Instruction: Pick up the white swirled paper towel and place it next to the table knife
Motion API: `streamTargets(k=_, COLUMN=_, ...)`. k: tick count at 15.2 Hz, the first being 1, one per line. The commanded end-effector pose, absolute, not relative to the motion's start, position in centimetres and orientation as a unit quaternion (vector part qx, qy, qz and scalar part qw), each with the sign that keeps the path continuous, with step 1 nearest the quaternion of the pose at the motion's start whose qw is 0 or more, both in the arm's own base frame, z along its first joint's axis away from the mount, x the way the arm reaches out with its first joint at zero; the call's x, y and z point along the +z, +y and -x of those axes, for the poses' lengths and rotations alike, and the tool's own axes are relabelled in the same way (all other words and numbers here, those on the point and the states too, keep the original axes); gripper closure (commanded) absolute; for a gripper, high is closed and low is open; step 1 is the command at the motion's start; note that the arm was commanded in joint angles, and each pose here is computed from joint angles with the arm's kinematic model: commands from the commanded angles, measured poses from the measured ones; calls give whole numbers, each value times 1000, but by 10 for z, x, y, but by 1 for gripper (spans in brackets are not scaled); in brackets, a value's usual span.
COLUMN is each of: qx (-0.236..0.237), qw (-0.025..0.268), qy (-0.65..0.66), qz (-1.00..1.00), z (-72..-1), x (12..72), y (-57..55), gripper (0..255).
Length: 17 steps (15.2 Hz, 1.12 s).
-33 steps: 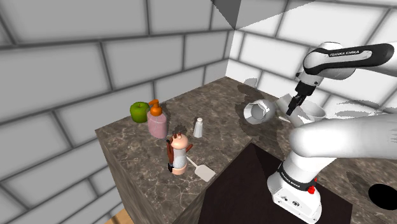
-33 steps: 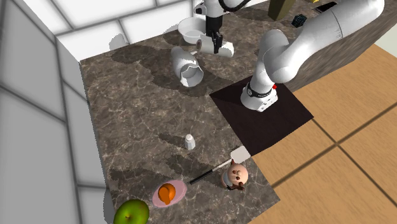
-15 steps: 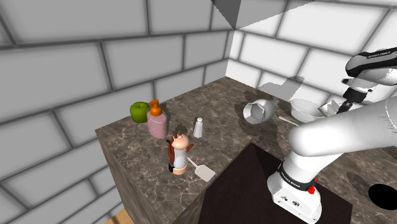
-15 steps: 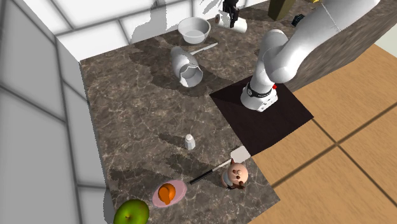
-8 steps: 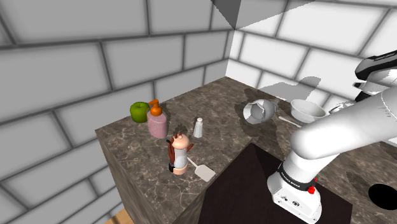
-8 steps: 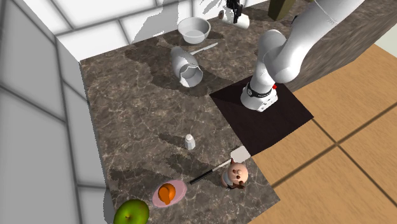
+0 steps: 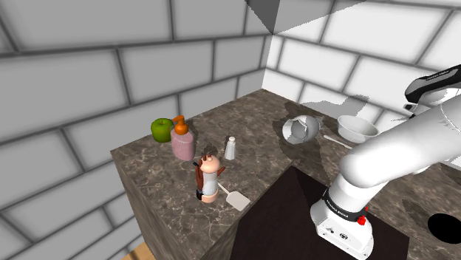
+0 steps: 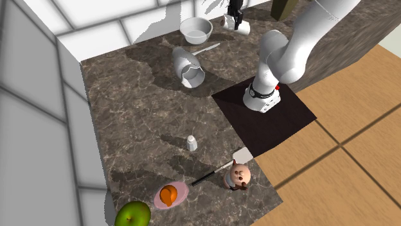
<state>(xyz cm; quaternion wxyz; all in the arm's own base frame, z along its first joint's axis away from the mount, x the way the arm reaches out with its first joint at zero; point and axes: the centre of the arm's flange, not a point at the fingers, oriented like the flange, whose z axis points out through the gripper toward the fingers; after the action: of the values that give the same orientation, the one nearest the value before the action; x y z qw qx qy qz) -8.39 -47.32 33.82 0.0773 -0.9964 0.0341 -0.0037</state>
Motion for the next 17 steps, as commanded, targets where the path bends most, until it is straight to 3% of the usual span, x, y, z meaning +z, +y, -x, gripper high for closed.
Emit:
streamTargets(k=1, qx=-4, qw=77, qy=34, qz=996, z=84, x=328, y=-474, gripper=255)
streamTargets(k=17, qx=-4, qw=77, qy=34, qz=996, z=84, x=266, y=-474, gripper=255)
